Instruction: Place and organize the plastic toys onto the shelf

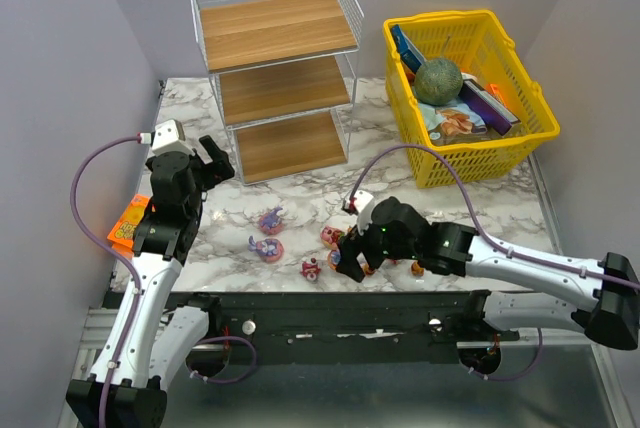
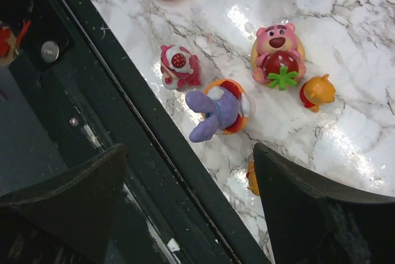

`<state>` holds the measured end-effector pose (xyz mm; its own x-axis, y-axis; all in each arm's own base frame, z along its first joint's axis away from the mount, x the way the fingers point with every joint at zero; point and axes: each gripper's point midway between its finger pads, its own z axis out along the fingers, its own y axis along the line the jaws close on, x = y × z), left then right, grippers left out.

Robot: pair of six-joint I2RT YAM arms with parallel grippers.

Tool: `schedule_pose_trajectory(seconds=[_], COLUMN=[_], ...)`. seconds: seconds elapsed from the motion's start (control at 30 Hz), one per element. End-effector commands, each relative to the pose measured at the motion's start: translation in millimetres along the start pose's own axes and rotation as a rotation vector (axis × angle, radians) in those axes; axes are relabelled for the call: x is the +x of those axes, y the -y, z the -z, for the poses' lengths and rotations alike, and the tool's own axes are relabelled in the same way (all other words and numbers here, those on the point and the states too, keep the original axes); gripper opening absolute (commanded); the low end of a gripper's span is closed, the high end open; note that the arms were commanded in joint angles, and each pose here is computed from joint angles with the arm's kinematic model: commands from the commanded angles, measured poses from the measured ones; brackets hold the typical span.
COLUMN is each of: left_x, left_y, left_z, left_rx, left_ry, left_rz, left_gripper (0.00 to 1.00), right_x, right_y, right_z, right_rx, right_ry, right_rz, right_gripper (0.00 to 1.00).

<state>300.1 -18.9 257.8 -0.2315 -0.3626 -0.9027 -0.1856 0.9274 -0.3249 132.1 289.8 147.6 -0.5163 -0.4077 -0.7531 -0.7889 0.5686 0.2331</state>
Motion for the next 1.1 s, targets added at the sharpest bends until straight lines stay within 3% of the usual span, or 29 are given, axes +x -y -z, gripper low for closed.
schedule_pose_trajectory(seconds=[0.0, 0.33, 0.47, 0.73, 0.9, 1.07], left_x=[6.5, 3.9, 3.5, 5.0, 4.6, 6.7], left_y=[-0.4, -4.2, -3.0, -4.3, -3.6, -2.0], left_z=[2.2, 1.5, 0.6, -0.9, -1.1, -1.4], left_rx=[0.0, -0.022, -0.016, -0.021, -0.018, -0.008], left_ry=[-0.025, -0.001, 0.0, -0.004, -0.004, -0.01], left_rz=[0.004, 0.021, 0.02, 0.009, 0.007, 0.006], left_gripper=[0.99, 0.99, 0.99, 0.99, 0.99, 0.99], right_x=[-0.6, 9.7, 11.9, 7.3, 3.0, -8.1], right_y=[-7.0, 11.7, 17.1, 18.9, 20.7, 17.1], right_z=[-15.6, -41.9, -47.8, -49.0, -44.3, -34.9], right_rx=[-0.001, 0.124, 0.156, 0.174, 0.188, 0.174], right_ry=[0.003, -0.06, -0.077, -0.079, -0.065, -0.051], right_rz=[0.04, 0.05, 0.051, 0.057, 0.057, 0.084], right_gripper=[0.86, 0.67, 0.53, 0.36, 0.13, 0.01])
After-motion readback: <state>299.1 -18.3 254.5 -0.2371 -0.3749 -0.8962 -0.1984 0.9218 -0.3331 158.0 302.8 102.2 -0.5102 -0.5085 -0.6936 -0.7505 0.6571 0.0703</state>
